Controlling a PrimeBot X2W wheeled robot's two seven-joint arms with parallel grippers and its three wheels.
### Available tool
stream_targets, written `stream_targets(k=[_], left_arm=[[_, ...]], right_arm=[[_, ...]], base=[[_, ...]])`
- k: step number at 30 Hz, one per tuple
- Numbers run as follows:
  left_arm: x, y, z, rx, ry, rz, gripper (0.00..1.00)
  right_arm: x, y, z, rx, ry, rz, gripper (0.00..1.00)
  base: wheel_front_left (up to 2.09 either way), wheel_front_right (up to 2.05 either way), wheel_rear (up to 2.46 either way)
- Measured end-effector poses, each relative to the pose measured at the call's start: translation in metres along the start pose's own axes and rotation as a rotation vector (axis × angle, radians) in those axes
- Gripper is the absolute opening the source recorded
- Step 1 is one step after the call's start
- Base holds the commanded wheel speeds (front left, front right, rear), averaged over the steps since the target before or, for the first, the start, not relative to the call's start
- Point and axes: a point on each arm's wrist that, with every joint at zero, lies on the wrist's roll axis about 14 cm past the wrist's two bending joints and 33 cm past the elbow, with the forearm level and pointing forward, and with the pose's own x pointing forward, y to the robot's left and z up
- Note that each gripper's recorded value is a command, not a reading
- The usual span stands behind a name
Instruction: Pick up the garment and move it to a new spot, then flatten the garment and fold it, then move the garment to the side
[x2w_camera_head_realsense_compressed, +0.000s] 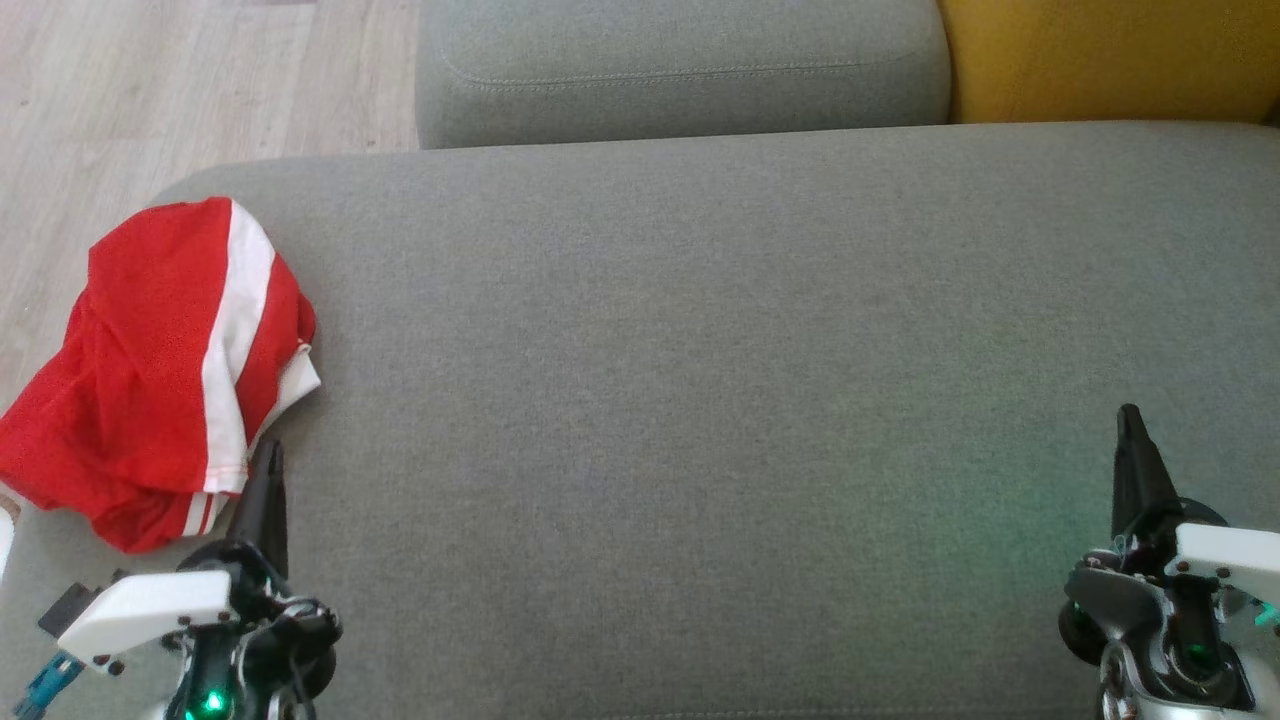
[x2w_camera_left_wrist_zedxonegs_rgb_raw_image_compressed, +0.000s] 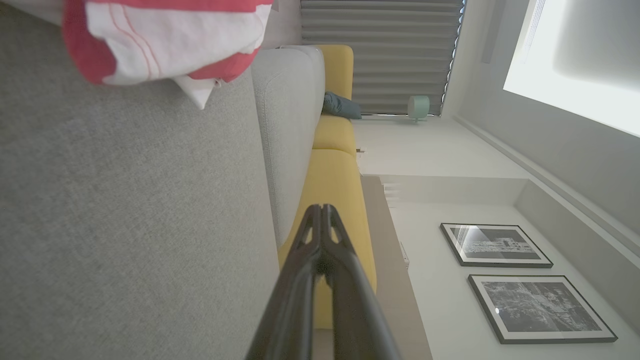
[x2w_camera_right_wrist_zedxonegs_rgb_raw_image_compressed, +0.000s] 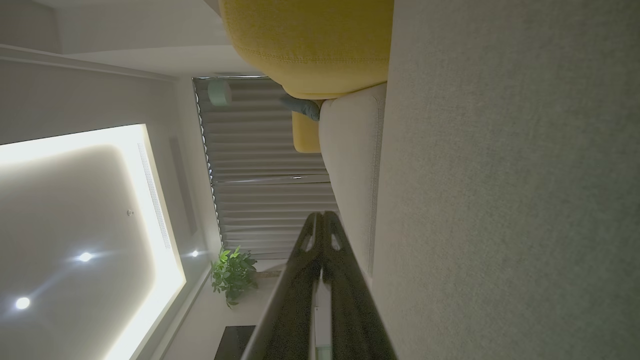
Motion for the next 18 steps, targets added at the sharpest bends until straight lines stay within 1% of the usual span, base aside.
stream_targets(k=[18], left_arm=[[0.0000,0.0000,0.0000,0.000,0.000,0.000,0.00]], right_arm=[[0.0000,0.0000,0.0000,0.000,0.000,0.000,0.00]], base=[[0.00,0.00,0.00]])
